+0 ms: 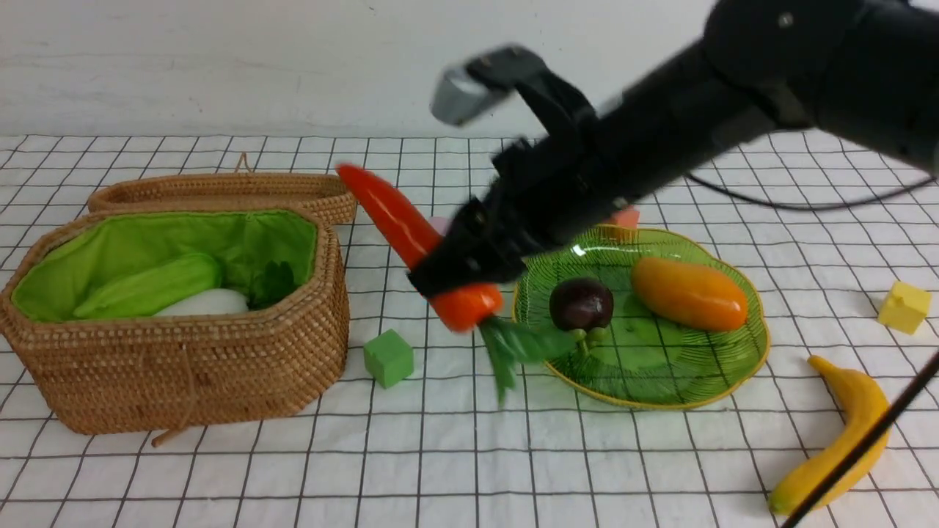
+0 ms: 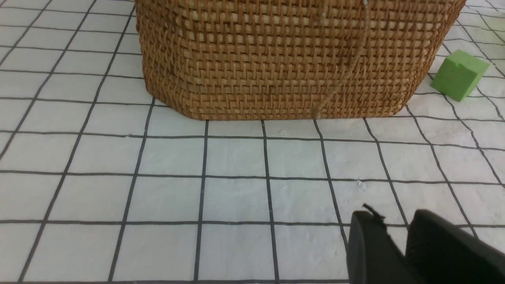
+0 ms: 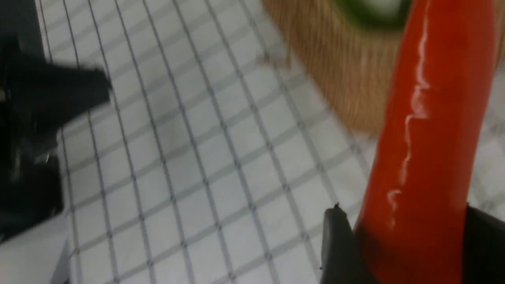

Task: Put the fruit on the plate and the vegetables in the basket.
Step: Use the right arm to grab a carrot and put it into the left basket

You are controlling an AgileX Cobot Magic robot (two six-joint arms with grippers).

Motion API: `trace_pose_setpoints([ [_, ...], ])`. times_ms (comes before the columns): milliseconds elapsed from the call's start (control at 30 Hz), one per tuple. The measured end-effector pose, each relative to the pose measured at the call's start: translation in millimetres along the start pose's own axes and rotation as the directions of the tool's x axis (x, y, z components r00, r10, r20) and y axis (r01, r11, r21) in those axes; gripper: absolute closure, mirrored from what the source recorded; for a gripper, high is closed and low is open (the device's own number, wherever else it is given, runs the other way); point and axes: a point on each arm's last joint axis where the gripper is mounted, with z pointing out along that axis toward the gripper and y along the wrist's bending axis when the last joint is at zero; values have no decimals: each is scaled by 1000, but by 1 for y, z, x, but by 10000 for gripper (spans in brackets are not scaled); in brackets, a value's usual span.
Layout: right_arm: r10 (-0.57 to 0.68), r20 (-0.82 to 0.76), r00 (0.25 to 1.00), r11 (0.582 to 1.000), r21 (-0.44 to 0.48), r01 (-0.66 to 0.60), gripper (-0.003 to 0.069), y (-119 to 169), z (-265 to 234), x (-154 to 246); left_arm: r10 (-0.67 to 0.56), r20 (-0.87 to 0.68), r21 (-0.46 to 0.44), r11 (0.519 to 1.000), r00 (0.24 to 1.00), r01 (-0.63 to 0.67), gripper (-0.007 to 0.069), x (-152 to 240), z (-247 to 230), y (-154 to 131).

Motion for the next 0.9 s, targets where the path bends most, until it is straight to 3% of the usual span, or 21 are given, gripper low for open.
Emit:
trace_pose_setpoints([
  [67,-103,128,986,994,53,97,300,2,12,-36,0,0,0,1000,1000,0,477,0,0,0],
  [267,-199,310,930,974,169,152,300,-5,75,-74,0,0,0,1000,1000,0,474,0,0,0],
  [433,-237,348,907,960,227,164,300,-20,147,-64,0,0,0,1000,1000,0,473,0,0,0],
  [567,-220,308,926,964,215,158,297,-28,176,-45,0,0,0,1000,1000,0,473,0,0,0],
  [700,-212,286,935,967,197,159,185,-29,183,-38,0,0,0,1000,1000,0,470,0,0,0],
  [767,-210,282,936,970,179,163,59,-26,180,-40,0,0,0,1000,1000,0,468,0,0,0],
  [900,-246,230,942,967,125,222,-16,-16,155,-50,0,0,0,1000,1000,0,462,0,0,0],
])
